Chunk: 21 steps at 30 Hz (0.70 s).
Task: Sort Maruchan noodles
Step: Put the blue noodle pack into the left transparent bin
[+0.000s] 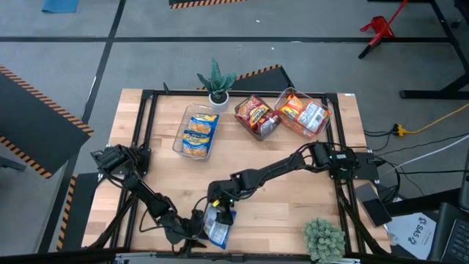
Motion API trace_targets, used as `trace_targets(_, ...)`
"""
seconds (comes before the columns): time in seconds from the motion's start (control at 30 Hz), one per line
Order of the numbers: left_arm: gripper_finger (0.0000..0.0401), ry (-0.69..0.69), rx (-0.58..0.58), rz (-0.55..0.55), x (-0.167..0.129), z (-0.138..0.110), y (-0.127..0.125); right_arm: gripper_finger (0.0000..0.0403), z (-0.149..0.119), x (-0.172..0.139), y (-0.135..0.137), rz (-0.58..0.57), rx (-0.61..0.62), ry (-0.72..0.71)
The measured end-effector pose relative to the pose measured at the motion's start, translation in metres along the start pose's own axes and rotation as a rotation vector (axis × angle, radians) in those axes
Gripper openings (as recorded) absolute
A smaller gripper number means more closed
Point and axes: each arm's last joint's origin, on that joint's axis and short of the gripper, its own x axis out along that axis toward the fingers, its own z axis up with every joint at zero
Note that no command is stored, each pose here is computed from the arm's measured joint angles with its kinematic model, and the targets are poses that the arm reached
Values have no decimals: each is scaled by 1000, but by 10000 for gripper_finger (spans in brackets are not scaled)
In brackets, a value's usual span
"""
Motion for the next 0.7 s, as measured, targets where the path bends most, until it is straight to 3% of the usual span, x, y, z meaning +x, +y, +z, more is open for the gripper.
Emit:
trace_targets(0.1,149,1,-3,7,0,0,1,317,-1,1,2,50,12,20)
trace_targets(0.2,149,-1,-10,14,1,1,3,282,-2,2,3,64,40,28)
trace_targets(0.57,149,19,-26,-9,-4,2,-1,63,-2,1,3,68,128,35)
trace_targets(0.7,149,73,-43,7,-14,7,-2,11,-2,1,3,58,136,30)
